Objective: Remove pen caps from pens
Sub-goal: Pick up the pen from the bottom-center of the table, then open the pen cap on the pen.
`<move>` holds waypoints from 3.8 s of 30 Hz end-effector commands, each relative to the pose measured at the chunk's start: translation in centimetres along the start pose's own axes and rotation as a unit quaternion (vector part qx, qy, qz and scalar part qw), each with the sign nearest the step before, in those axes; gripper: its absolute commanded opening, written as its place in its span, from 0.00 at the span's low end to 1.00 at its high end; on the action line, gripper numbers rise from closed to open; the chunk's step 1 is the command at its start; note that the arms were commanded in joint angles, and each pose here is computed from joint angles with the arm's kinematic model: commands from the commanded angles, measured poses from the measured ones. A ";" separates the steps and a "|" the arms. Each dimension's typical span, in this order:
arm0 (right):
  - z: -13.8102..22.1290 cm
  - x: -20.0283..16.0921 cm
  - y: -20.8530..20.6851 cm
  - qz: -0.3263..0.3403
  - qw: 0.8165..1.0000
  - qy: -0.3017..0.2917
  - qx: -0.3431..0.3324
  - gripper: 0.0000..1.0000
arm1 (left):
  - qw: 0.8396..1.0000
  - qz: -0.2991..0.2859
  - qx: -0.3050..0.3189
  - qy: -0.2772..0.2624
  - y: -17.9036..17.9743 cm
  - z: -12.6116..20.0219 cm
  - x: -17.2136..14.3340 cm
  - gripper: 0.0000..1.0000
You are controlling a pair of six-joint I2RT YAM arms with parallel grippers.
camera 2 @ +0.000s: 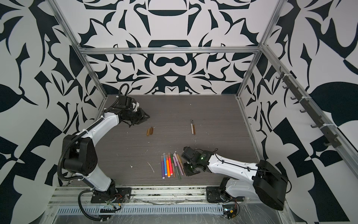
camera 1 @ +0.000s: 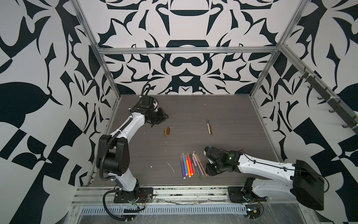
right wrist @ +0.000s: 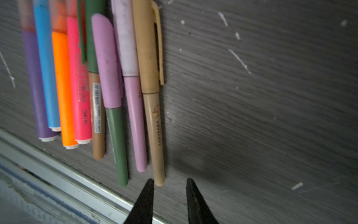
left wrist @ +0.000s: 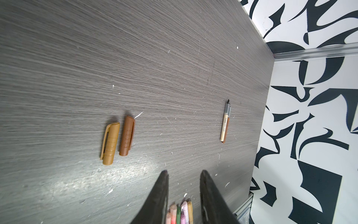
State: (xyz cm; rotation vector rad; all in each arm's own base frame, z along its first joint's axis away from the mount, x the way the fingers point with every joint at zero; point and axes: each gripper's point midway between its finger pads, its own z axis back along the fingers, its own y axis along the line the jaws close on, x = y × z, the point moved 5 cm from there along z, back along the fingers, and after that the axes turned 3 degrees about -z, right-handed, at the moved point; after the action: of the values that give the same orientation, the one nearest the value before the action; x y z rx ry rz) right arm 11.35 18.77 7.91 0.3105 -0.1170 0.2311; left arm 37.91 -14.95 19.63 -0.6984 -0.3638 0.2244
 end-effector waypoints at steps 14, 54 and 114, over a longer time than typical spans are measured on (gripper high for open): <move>-1.9 0.0 -0.7 -0.025 0.998 0.028 -0.055 0.24 | 1.000 -0.010 -0.006 -0.007 -0.8 1.4 -0.5 0.31; 8.5 16.9 5.2 -0.039 0.988 -0.033 0.143 0.00 | 0.966 -0.169 -0.024 0.196 -10.8 -8.2 -10.0 0.42; 4.5 16.1 7.3 -0.125 0.971 -0.051 0.198 0.00 | 0.996 -0.017 0.007 0.090 -5.8 -7.7 7.2 0.00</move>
State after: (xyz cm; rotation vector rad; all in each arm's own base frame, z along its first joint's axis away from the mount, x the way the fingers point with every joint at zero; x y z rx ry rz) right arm 30.11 27.43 17.89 0.7245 -0.3111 0.0137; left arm 41.71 -28.49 19.13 -0.8121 -0.0060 0.0100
